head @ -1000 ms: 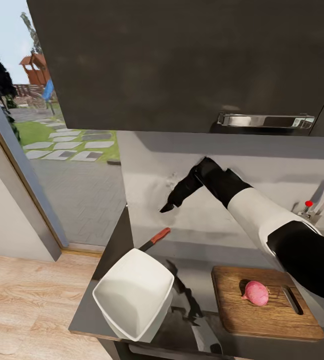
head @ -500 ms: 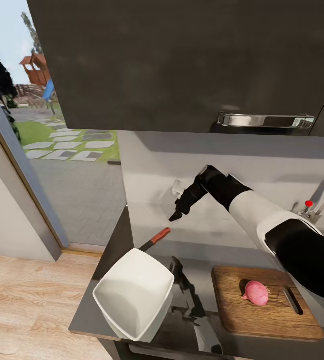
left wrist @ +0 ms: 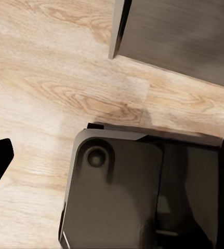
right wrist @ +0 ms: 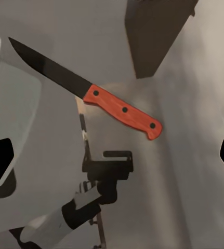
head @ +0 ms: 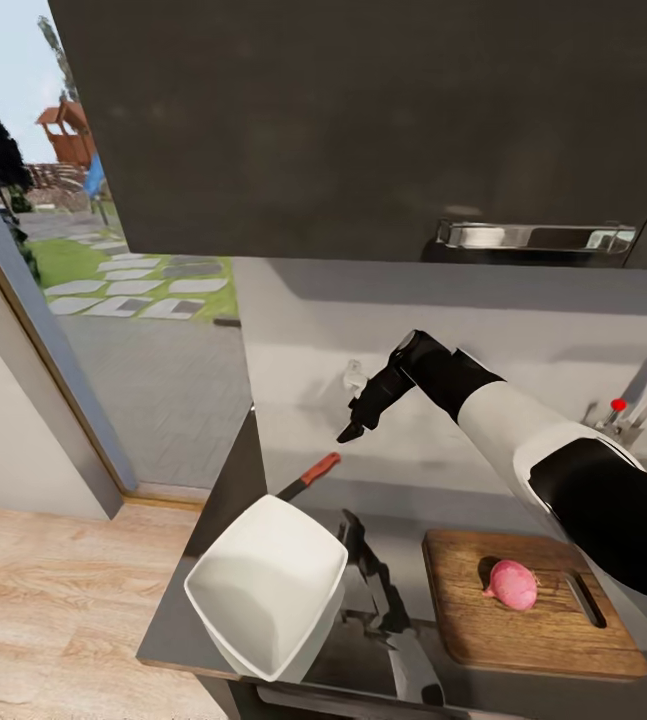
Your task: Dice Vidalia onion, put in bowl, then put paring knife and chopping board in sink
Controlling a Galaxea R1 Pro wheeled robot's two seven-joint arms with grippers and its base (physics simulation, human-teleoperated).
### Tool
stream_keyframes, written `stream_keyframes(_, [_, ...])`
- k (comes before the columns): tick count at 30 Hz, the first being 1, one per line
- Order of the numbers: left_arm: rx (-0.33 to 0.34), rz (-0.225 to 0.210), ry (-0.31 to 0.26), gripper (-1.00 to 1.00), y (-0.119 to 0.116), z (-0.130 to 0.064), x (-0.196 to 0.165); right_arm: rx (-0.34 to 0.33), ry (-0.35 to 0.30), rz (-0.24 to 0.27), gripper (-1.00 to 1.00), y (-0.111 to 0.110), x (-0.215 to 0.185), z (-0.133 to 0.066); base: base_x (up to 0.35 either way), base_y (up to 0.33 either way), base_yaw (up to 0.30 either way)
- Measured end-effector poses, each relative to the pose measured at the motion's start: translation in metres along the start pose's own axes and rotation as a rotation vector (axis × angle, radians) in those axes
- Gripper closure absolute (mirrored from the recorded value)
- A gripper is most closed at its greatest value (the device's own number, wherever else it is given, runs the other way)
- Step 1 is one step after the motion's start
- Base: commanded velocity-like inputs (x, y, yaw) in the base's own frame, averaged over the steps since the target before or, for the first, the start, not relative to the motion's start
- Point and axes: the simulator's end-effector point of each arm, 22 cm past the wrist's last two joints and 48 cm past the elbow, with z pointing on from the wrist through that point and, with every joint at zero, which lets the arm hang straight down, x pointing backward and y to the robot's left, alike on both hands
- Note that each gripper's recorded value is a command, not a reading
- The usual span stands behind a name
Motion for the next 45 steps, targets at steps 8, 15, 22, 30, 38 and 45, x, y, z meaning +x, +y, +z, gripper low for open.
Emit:
stream_keyframes(8, [-0.003, 0.000, 0.016, -1.00, 0.001, 0.000, 0.006, -0.008, 0.004, 0.002, -1.00, -0.001, 0.004, 0.007, 0.000, 0.000, 0.000])
stream_keyframes(15, [-0.006, 0.001, 0.030, -1.00, 0.002, 0.000, 0.010, -0.017, -0.012, -0.038, -1.00, -0.002, 0.003, 0.013, 0.000, 0.000, 0.000])
stream_keyframes(22, [-0.007, 0.006, 0.046, -1.00, 0.003, -0.001, 0.016, -0.022, -0.033, -0.089, -1.00, -0.004, 0.004, 0.018, 0.000, 0.000, 0.000])
stream_keyframes(30, [-0.012, 0.010, 0.059, -1.00, 0.005, -0.001, 0.020, -0.038, -0.049, -0.119, -1.00, -0.002, 0.000, 0.026, 0.000, 0.000, 0.000])
stream_keyframes(38, [-0.013, 0.012, 0.062, -1.00, 0.005, -0.002, 0.021, -0.045, -0.073, -0.168, -1.00, 0.000, -0.005, 0.031, 0.000, 0.000, 0.000])
stream_keyframes(45, [-0.013, 0.012, 0.063, -1.00, 0.005, -0.002, 0.021, -0.058, -0.080, -0.185, -1.00, 0.009, -0.016, 0.036, 0.000, 0.000, 0.000])
